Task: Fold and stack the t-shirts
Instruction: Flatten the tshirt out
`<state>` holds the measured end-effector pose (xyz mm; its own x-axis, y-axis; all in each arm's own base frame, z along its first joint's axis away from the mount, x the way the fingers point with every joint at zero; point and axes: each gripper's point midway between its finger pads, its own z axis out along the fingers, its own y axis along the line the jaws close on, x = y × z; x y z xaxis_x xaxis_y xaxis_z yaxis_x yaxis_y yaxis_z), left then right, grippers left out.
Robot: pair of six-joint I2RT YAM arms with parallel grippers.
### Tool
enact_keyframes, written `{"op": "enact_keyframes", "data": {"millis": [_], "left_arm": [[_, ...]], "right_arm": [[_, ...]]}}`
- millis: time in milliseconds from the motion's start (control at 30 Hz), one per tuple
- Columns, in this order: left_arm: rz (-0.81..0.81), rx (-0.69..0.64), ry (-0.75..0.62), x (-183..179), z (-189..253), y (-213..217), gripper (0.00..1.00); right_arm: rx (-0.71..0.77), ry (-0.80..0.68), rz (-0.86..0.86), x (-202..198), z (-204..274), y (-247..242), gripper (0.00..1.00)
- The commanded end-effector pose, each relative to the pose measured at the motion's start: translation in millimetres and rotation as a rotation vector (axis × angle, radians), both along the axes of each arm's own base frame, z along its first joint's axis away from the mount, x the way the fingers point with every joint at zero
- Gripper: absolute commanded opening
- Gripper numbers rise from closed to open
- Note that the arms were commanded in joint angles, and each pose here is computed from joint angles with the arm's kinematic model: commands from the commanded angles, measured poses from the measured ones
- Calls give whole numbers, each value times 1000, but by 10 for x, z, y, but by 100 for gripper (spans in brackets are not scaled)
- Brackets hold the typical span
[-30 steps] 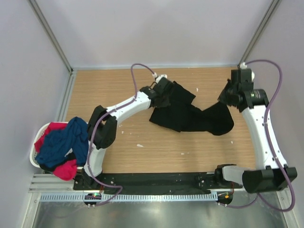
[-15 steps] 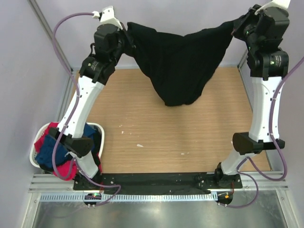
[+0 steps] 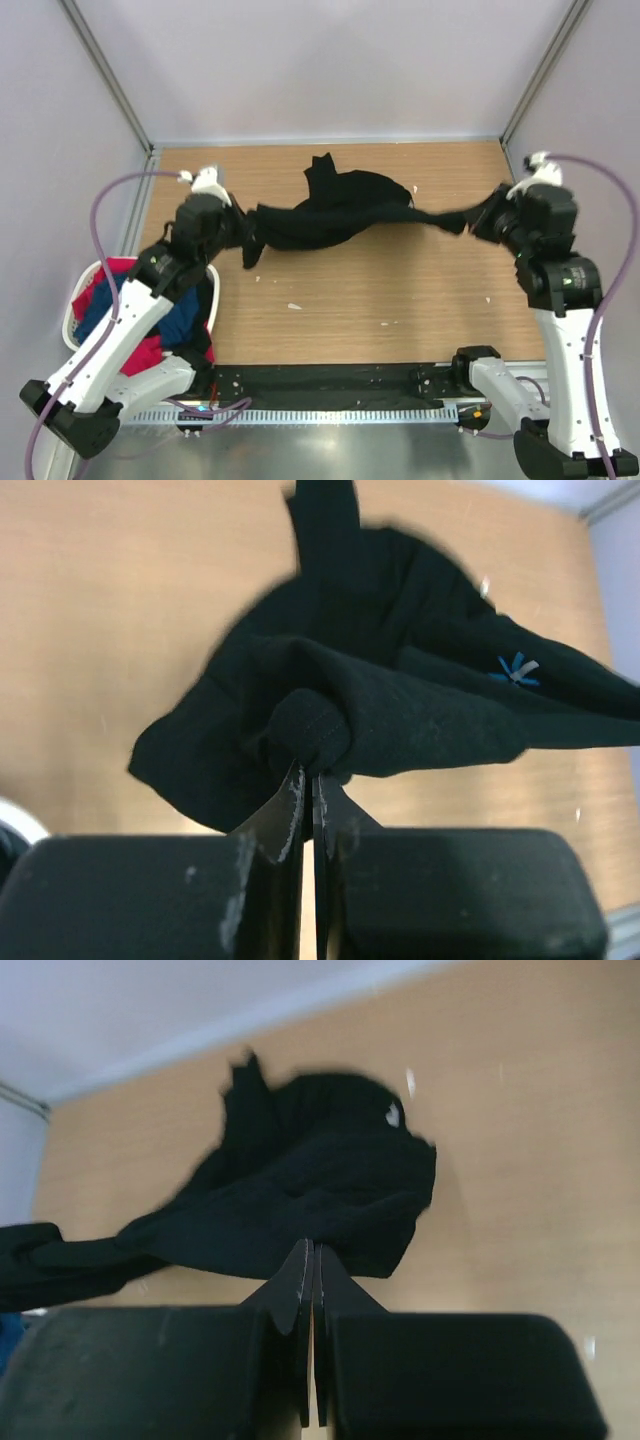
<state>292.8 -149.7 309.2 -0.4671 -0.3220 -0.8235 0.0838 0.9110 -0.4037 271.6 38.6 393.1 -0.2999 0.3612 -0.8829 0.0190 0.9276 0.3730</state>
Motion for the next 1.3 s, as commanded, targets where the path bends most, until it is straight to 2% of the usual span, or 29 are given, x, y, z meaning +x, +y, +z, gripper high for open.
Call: {"op": "enact_keyframes", "data": {"millis": [0, 67, 100, 133, 167, 200, 233, 267, 300, 400, 500, 533, 667, 800, 900, 933, 1067, 1133, 1267], "left_arm": [[-85, -83, 164, -505, -639, -223, 0], [-88, -70, 277, -746, -1074, -282, 0], [-116, -63, 318, -866, -1174, -359, 7], [-122, -60, 359, -941, -1254, -376, 28], [-120, -61, 400, -1004, -1311, -385, 58], [-107, -49, 450, -1087, -1354, -348, 97], [-94, -33, 454, -1102, -1309, -302, 100], [-75, -13, 456, -1107, -1331, -245, 100], [-66, -16, 419, -1058, -1167, -227, 100], [22, 18, 313, -903, -810, -41, 100], [110, 89, 249, -692, -708, 77, 100], [126, 95, 238, -628, -681, 64, 100], [191, 138, 270, -311, -820, -99, 100], [219, 245, 401, 12, -1212, -234, 100], [254, 288, 423, 198, -1447, -212, 100], [262, 283, 427, 246, -1512, -200, 100], [240, 167, 517, 382, -1854, -256, 100], [260, 191, 545, 381, -2005, -186, 100], [277, 242, 572, 341, -2242, -108, 100]], "right_arm": [[67, 494, -100, -559, -1524, -52, 1], [70, 586, -126, -760, -1792, -73, 4], [61, 605, -157, -843, -1865, -126, 25], [49, 633, -203, -934, -1885, -195, 49], [43, 632, -217, -962, -1842, -223, 75], [39, 590, -216, -945, -1667, -235, 99], [24, 551, -210, -912, -1477, -254, 100], [14, 565, -200, -896, -1498, -250, 100], [16, 509, -185, -828, -1287, -237, 100], [11, 448, -130, -459, -1091, -160, 100], [61, 454, -72, -96, -1218, -1, 100], [85, 391, -63, 120, -1162, 43, 100], [129, 368, -71, 696, -1432, 160, 96], [32, 476, -100, 1170, -1972, 266, 91], [-28, 531, -89, 1364, -2358, 369, 87], [-42, 544, -81, 1399, -2479, 408, 86], [-34, 636, -70, 1419, -3026, 475, 69], [-53, 677, -84, 1339, -3251, 432, 68], [-88, 754, -135, 937, -3608, 272, 64]]}}
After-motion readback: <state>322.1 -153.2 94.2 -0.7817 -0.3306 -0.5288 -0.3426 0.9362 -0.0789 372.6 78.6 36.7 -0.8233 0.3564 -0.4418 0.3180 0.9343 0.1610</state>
